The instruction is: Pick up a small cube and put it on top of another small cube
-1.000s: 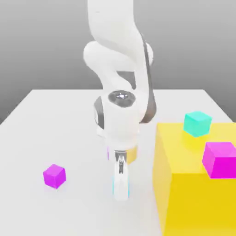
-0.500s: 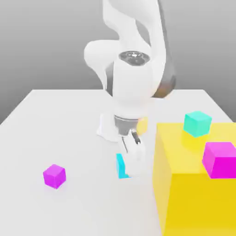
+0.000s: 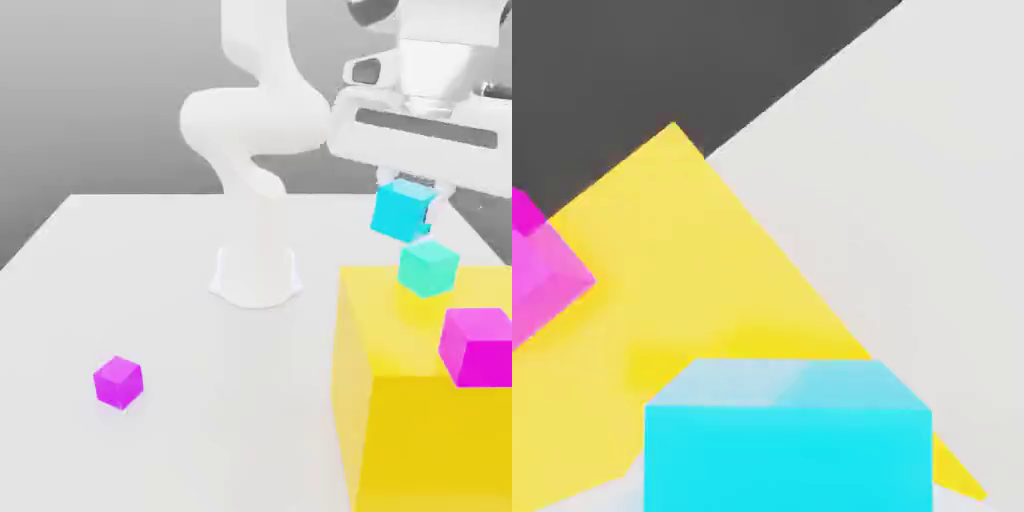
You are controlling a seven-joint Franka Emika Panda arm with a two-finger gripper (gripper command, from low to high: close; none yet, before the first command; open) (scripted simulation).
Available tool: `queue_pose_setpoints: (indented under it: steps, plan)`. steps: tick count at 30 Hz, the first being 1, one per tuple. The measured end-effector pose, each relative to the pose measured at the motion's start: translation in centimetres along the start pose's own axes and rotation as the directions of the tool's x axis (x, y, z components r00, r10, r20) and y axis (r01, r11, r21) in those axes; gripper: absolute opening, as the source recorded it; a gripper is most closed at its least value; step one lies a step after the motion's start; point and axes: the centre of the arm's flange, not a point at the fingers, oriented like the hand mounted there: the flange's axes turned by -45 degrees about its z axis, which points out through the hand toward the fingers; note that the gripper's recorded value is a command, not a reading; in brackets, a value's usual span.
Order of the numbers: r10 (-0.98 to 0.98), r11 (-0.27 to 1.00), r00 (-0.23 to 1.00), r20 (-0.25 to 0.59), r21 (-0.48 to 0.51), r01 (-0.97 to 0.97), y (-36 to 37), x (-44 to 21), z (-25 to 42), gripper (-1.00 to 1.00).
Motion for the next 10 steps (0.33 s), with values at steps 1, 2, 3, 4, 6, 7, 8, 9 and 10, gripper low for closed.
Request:
queue_pose_setpoints:
  steps: [1,2,3,4,6,7,8,9,10]
  plan:
    - [-0.005,1.0,1.0,0.018,0.006,0.005,-0.1,-0.6,0.6,-1.0]
    - [-0.007,1.0,1.0,0.027,0.009,0.006,-0.2,-0.8,1.6,-1.0]
    - [-0.008,1.0,0.999,0.032,0.011,0.008,-0.2,-1.0,2.9,-1.0]
    - [-0.008,1.0,0.999,0.034,0.012,0.008,-0.2,-1.1,4.2,-1.0]
    - [-0.009,1.0,0.999,0.035,0.012,0.008,-0.2,-1.2,5.5,1.0]
    - [-0.009,1.0,0.999,0.035,0.012,0.008,-0.2,-1.2,5.5,1.0]
    - [-0.009,1.0,0.999,0.035,0.012,0.008,-0.2,-1.2,5.5,1.0]
    - [-0.009,1.0,0.999,0.035,0.012,0.008,-0.2,-1.2,5.5,1.0]
    - [-0.009,1.0,0.999,0.035,0.012,0.008,-0.2,-1.2,5.5,1.0]
